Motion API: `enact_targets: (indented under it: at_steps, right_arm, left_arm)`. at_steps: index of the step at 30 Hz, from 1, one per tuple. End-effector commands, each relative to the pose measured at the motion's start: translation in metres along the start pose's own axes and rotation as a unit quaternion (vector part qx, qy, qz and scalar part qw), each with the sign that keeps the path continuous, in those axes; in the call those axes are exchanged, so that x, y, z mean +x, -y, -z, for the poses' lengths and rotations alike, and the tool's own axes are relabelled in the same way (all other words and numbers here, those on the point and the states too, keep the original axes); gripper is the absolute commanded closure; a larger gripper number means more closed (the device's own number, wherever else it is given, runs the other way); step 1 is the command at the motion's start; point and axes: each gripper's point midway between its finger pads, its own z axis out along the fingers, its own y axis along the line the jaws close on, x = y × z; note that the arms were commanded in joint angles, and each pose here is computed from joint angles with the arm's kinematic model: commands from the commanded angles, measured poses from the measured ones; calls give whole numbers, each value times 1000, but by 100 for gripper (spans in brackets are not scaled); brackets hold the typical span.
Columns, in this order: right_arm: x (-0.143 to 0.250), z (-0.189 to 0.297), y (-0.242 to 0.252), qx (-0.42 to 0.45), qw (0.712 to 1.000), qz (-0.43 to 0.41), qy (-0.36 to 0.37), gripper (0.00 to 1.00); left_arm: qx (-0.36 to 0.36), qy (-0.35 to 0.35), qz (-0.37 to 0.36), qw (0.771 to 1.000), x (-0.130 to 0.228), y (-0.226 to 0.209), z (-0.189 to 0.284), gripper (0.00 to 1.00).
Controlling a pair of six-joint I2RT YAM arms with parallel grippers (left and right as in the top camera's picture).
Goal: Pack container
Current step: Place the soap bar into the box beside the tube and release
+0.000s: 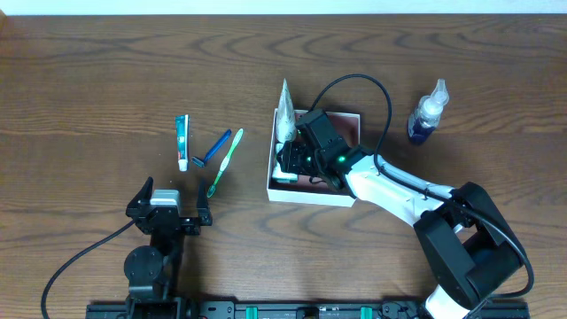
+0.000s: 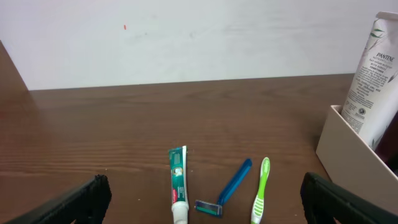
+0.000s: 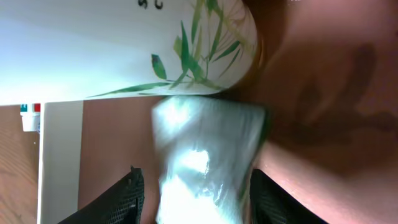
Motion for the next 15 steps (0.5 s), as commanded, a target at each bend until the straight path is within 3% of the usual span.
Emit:
enact_targets:
  at_steps: [1,9,15]
  right_arm:
    - [-3,1,-9,-10,1000,-1,4,48]
    - [-1,4,-15,-23,1000,10,-4,49]
    - [-11,39,-19,-21,1000,21,12,42]
  left_arm:
    - [2,-23,-1,1000,16,0,-1,2]
    - [2,-23,-1,1000,16,0,-1,2]
    - [2,-23,-1,1000,16,0,-1,2]
